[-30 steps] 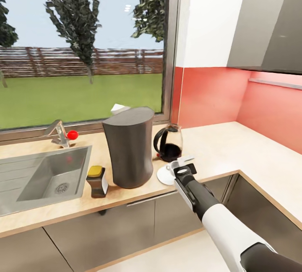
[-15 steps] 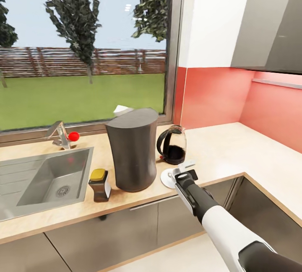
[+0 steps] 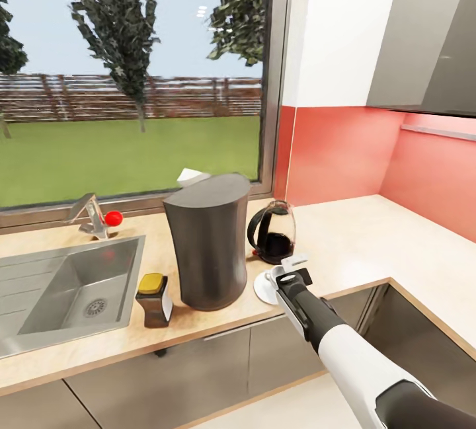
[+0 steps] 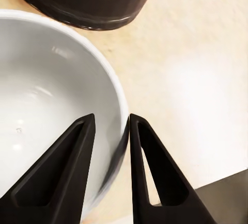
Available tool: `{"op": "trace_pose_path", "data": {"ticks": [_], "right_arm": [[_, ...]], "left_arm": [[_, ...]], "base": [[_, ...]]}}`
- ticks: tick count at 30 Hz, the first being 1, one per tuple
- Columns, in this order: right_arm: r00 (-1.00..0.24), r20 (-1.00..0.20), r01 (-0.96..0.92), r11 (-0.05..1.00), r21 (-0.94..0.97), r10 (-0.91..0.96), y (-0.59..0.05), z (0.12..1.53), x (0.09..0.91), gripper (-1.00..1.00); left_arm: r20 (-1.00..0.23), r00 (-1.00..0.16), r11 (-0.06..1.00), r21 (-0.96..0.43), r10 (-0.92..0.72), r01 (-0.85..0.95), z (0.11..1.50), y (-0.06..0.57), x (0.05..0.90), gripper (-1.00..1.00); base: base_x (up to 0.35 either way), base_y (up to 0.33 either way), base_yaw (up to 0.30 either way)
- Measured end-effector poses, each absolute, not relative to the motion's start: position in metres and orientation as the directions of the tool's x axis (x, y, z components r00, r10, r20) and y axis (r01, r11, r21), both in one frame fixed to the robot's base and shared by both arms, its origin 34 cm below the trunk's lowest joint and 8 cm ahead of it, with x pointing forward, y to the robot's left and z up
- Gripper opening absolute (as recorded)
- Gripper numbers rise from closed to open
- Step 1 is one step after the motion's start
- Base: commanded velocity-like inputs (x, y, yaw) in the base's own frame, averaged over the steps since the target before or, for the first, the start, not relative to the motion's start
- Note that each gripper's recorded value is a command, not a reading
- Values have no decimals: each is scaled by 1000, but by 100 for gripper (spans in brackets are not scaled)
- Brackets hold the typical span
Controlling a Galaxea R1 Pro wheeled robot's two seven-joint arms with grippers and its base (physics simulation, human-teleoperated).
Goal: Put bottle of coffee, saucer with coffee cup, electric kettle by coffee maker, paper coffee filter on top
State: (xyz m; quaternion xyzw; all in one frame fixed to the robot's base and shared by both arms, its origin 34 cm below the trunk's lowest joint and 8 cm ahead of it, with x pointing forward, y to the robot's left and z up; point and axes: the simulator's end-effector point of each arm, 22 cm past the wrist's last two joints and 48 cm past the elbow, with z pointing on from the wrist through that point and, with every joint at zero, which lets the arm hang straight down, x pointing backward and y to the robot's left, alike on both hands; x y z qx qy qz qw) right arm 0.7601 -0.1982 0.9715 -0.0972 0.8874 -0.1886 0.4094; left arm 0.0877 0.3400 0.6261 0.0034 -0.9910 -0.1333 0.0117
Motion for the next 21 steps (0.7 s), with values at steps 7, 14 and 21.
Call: {"op": "trace_pose_path", "data": {"ticks": [7, 14, 21], "right_arm": [[-646, -690, -19, 910, -414, -327, -198, 971, 760, -100], [-646, -691, -19, 911, -412, -326, -198, 971, 760, -100], [-646, -691, -18, 911, -412, -325, -198, 971, 760, -100]], "left_arm": [[21, -1000, 964, 265, -10, -4, 626, 340, 88, 100], [21, -1000, 964, 265, -10, -4, 626, 340, 88, 100], [21, -1000, 964, 265, -10, -4, 626, 340, 88, 100]], "base": [[3, 55, 0], [0, 26, 0], [0, 1, 0]]}}
